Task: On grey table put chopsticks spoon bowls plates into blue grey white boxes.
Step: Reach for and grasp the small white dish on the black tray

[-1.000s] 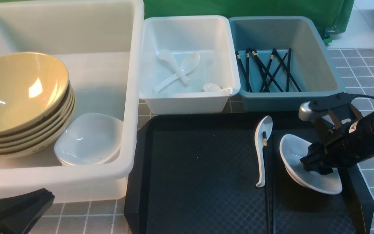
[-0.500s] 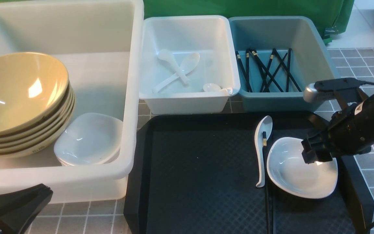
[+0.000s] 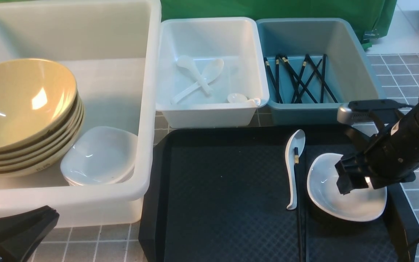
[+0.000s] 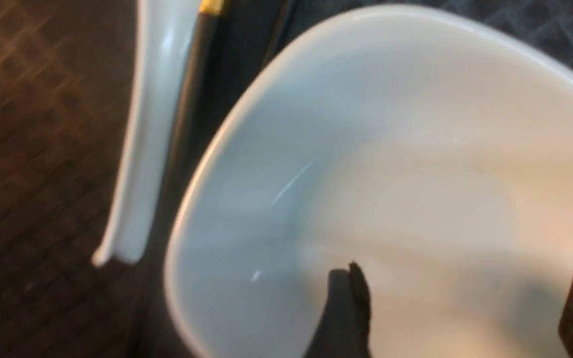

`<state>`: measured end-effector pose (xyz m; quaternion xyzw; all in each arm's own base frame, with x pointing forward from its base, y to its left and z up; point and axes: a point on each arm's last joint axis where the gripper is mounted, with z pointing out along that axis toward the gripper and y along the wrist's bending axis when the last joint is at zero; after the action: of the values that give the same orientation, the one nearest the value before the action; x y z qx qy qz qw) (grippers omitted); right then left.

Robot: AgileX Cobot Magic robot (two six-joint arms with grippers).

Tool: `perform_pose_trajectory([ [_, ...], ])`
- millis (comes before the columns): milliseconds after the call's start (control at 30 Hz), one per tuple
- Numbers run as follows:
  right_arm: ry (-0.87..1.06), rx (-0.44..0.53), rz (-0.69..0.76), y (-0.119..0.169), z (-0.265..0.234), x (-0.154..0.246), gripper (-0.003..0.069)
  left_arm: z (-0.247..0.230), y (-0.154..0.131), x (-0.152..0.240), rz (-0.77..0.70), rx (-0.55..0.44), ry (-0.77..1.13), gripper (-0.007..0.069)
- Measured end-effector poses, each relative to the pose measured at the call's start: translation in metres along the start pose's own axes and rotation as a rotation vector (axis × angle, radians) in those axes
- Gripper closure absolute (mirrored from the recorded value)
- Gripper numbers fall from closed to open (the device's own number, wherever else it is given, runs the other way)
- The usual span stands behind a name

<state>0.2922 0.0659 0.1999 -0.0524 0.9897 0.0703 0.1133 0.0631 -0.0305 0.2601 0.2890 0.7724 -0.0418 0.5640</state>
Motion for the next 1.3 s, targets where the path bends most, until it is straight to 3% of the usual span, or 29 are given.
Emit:
perform_pose_trajectory([
  [167,0.037,0.021,-0.015,-0.001,-0.017,0.011,0.0097,0.0,0.0,0.0,0.0,0.0,0.0,0.0634],
  [367,0.119,0.039,0.021,-0.006,0.0,0.037,0.0097,-0.001,0.0,0.0,0.001,-0.003,-0.008,0.0634],
  [733,-0.113,-0.004,0.182,-0.006,0.017,0.022,0.0097,-0.001,0.001,-0.001,-0.014,-0.009,-0.021,0.0634],
  [1300,-0.28,-0.057,0.407,-0.005,0.014,0.007,0.0097,-0.001,0.001,-0.001,-0.015,-0.009,-0.021,0.0634],
])
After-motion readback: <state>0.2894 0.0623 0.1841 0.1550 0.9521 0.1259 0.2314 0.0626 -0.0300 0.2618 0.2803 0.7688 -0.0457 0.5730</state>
